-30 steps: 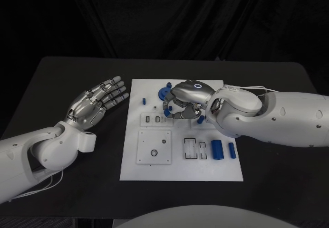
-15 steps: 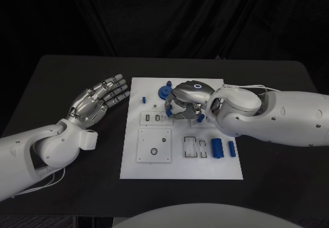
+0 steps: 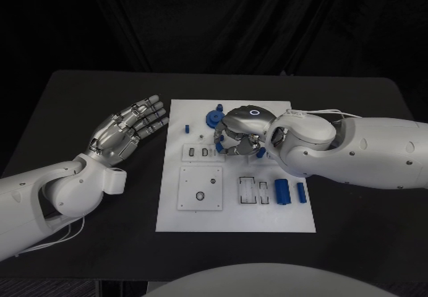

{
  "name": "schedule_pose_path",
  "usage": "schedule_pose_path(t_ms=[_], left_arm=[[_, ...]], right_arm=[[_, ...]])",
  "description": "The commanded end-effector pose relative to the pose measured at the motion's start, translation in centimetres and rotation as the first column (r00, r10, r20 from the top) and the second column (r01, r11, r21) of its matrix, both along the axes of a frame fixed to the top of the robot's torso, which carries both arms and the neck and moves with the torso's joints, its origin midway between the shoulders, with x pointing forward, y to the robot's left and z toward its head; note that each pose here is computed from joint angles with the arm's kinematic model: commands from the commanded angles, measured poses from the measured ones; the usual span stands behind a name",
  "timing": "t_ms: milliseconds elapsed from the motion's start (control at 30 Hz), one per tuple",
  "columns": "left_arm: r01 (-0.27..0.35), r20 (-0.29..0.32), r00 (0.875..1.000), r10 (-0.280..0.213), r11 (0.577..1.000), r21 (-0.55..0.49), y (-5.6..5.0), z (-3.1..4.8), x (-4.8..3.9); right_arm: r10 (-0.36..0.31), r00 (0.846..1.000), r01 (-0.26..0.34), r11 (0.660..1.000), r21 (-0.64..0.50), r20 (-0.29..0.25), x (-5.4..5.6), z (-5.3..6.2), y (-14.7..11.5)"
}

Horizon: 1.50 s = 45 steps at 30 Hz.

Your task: Assemble the parts on the task board

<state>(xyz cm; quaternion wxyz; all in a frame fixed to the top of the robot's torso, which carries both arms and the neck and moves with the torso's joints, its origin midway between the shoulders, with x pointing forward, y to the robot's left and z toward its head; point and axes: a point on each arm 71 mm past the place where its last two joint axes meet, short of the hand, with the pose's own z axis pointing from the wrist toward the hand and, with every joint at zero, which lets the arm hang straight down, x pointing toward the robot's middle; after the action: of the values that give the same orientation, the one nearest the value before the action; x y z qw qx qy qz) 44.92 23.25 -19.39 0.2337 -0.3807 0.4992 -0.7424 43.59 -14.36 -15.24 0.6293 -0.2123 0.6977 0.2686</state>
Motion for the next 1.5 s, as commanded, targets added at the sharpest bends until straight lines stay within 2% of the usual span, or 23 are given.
schedule_pose_path(t_ms=[33, 700, 1167, 1333, 1500], left_arm=[[-0.029, 0.100, 0.994, 0.039, 0.995, -0.101, 0.30, 0.91, -0.12], [-0.028, 0.098, 0.995, 0.037, 0.995, -0.098, 0.28, 0.85, -0.02], [-0.028, 0.097, 0.995, 0.038, 0.995, -0.096, 0.32, 0.79, 0.06], [-0.029, 0.097, 0.995, 0.038, 0.995, -0.096, 0.36, 0.79, 0.05], [-0.033, 0.099, 0.994, 0.043, 0.995, -0.096, 0.47, 0.83, -0.03]], right_arm=[[-0.021, 1.000, 0.021, 0.999, -0.038, -0.006, 0.10, -0.35, 0.02], [-0.032, 0.999, 0.029, 0.996, -0.089, -0.035, 0.14, -0.94, 0.35], [-0.023, 0.999, 0.019, 0.996, -0.089, -0.036, 0.15, -0.98, 0.31], [-0.015, 1.000, 0.013, 0.997, -0.073, -0.027, 0.11, -0.85, 0.28], [0.009, 1.000, -0.009, 1.000, -0.011, 0.015, -0.08, -0.32, 0.14]])
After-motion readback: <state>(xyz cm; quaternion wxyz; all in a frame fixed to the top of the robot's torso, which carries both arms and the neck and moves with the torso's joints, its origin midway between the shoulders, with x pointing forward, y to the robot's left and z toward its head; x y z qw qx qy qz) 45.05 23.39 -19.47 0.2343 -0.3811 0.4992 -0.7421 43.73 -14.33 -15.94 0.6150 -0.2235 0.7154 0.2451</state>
